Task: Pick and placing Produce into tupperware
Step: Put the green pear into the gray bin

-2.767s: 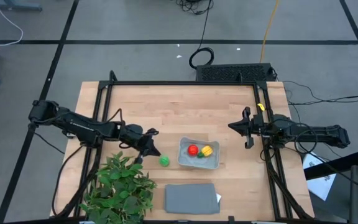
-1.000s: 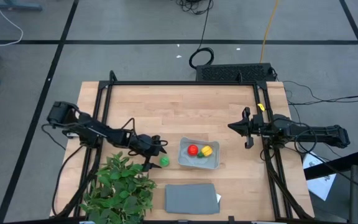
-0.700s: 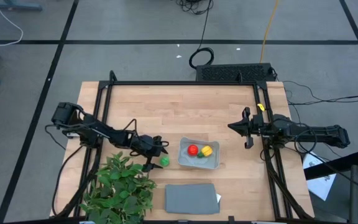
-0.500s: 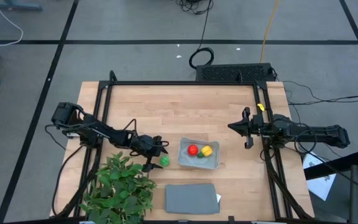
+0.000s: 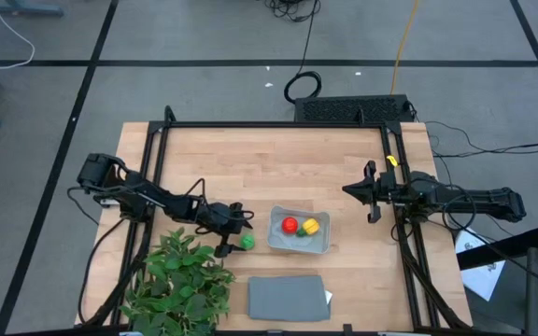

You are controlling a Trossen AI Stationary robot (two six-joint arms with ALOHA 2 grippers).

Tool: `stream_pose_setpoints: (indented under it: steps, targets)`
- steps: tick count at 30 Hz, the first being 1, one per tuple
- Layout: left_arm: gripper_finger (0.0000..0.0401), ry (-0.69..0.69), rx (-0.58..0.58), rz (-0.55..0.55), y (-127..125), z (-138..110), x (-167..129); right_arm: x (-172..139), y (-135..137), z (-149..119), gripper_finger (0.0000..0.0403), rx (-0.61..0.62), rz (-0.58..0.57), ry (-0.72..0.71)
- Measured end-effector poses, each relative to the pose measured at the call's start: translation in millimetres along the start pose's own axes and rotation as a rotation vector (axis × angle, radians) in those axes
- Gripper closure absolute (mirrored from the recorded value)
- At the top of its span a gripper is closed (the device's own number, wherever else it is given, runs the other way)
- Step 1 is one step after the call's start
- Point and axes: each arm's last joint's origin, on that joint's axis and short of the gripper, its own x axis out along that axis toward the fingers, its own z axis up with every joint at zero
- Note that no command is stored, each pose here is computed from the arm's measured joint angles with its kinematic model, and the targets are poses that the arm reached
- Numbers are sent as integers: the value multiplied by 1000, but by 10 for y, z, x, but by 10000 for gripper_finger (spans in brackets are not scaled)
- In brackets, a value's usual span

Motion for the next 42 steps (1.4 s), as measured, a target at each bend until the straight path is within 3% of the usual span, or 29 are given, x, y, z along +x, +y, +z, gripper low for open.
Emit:
stream_pose_setpoints:
  steps: [12,23,31,42]
  targets:
    - [33,1,0,-32,-9,0,0,0,0,0,403,0,0,0]
    - [142,-7,4,-40,-11,7,0,0,0,0,403,0,0,0]
    - [199,-31,11,-40,-11,31,-1,0,0,0,403,0,0,0]
    - [194,-106,60,-15,52,145,-95,0,0,0,403,0,0,0]
